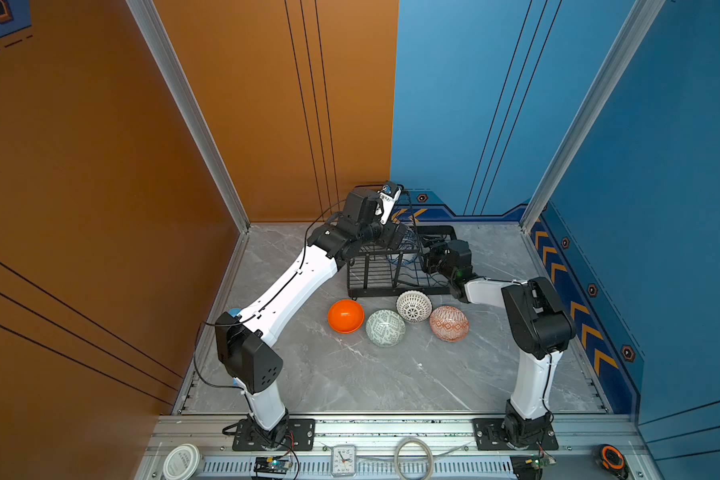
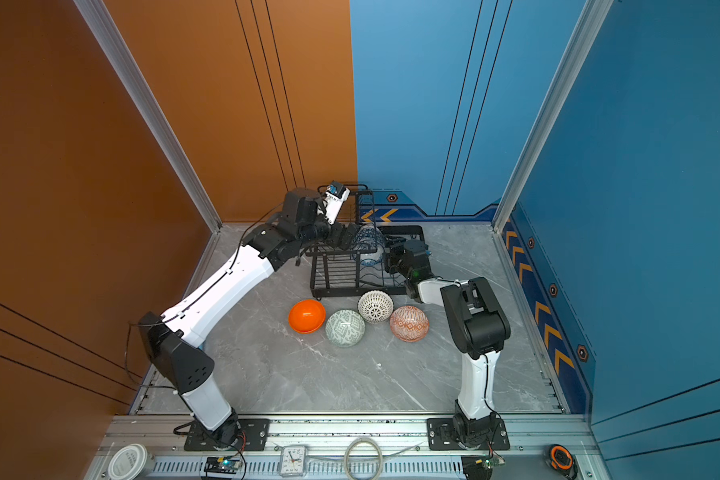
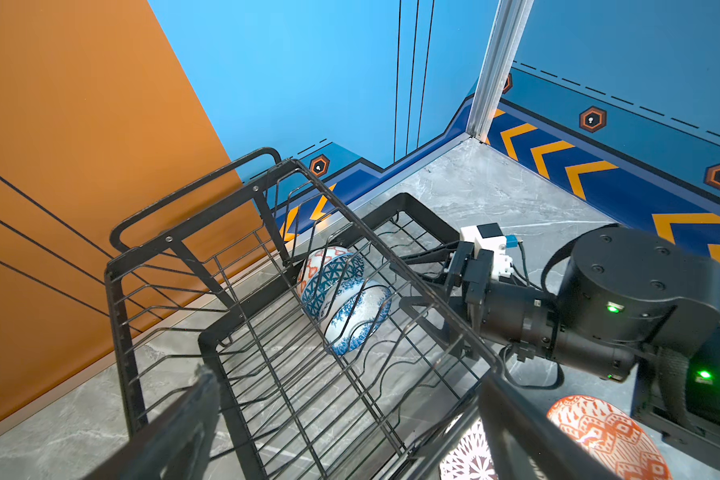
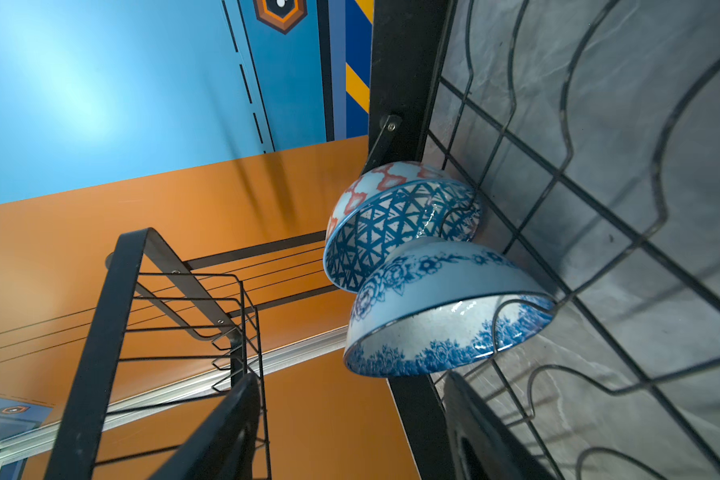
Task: Load the bowls into the dish rack
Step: 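Withdraw the right gripper from the rack while the left gripper moves toward the orange bowl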
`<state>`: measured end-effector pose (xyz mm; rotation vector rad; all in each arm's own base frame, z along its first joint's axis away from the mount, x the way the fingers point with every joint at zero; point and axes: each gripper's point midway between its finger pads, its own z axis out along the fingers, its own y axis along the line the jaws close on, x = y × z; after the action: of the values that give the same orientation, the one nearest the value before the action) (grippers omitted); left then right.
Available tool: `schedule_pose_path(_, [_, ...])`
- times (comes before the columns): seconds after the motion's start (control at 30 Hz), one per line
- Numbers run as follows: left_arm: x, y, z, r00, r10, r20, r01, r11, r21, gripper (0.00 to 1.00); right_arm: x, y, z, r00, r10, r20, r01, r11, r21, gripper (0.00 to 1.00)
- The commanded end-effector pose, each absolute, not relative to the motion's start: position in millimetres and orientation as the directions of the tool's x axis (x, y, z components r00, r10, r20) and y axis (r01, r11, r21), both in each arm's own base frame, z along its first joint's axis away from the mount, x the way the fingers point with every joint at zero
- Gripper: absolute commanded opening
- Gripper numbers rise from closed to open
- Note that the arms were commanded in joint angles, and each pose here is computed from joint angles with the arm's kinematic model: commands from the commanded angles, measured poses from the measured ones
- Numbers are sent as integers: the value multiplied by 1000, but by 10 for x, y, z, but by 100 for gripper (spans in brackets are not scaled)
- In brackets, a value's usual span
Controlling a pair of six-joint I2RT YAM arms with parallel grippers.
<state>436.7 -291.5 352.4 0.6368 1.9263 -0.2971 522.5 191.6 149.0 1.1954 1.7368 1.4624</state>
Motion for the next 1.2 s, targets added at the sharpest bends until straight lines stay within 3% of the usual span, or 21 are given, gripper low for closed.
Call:
schedule_pose_path(0.0, [4348,-2880,3807,-266,264,-927,537,840,85,98,5141,1871,1678,-463,882,83,229,28,973,79])
schedule_pose_path(0.2, [4328,-2803,3821,-272,246,-930,505,859,79,98,5051,1752,1767,-467,882,67,218,42,975,100])
schedule_pose_path(0.63, [4232,-2210,3912,-315,128,-940,316,948,23,98,4842,1451,2032,-507,861,-46,192,165,967,100])
schedule_pose_path(0.9, [4075,-1617,3704,-391,-100,-915,104,983,-151,98,4685,1371,2252,-567,800,-195,161,340,927,100])
schedule_pose_path(1.17, [3841,-1177,3313,-513,-215,-831,-75,976,-206,98,4447,1291,2508,-601,729,-328,125,491,862,100])
